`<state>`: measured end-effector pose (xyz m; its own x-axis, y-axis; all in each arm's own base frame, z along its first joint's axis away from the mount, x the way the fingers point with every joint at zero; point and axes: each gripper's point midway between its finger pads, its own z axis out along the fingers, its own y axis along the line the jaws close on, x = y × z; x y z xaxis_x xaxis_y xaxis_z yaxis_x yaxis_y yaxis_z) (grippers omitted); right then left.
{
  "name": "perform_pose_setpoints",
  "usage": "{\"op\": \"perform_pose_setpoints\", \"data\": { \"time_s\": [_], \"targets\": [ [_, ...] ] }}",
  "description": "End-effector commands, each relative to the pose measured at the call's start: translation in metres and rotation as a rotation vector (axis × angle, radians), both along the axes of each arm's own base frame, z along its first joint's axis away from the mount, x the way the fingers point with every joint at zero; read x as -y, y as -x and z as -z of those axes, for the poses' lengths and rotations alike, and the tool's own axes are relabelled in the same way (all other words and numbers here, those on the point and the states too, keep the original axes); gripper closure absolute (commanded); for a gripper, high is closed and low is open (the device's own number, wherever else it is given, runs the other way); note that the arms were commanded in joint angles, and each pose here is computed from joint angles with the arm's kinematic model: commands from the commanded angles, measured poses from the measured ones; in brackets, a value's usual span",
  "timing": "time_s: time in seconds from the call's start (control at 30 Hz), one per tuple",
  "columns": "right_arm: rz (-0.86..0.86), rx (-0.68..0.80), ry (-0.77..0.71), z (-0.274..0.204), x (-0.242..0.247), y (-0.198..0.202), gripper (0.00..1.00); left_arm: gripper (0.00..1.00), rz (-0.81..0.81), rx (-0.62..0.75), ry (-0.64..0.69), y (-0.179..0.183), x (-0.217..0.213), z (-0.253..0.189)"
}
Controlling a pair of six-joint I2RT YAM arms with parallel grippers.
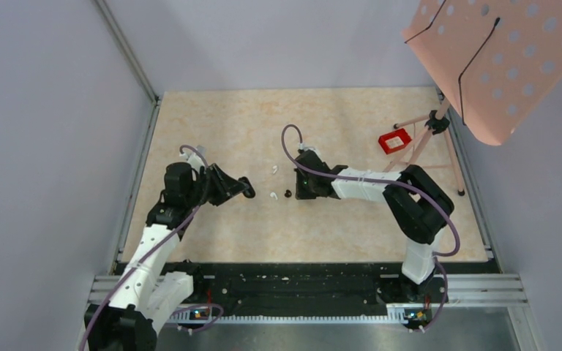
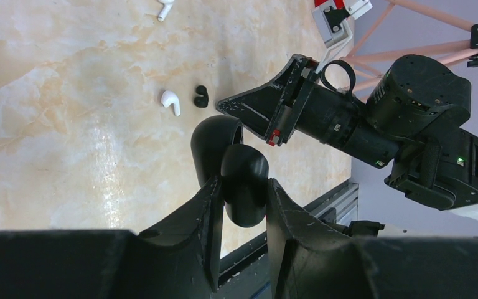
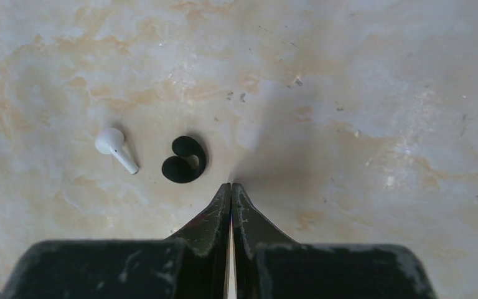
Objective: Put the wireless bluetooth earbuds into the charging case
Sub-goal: Pick up the right earbud from the center of the board.
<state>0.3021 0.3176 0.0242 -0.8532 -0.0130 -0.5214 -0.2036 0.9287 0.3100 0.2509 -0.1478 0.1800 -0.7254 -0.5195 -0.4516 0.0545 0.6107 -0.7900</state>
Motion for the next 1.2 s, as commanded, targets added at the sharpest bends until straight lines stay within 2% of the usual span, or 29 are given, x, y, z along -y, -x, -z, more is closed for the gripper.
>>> {"op": "perform_pose_setpoints", "data": {
  "time_s": [0.0, 0.13, 0.33, 1.17],
  "targets": [
    [0.031, 0.045, -0.064, -0.030, 0.005, -0.007, 1.00, 1.00, 0.028, 0.069, 0.018, -0.007, 0.004, -0.018],
    [0.037, 0.045, -0.103, -0.041, 0.006, -0.007, 0.98, 1.00, 0.040, 0.062, 0.025, -0.007, 0.006, -0.018],
    [0.028, 0.033, -0.176, -0.052, -0.002, -0.010, 0.84, 1.00, 0.054, 0.064, 0.034, -0.008, 0.008, -0.019],
    [-0.004, -0.026, -0.197, -0.027, -0.025, -0.016, 0.83, 1.00, 0.059, 0.065, 0.033, -0.007, 0.008, -0.017]
  ]
}}
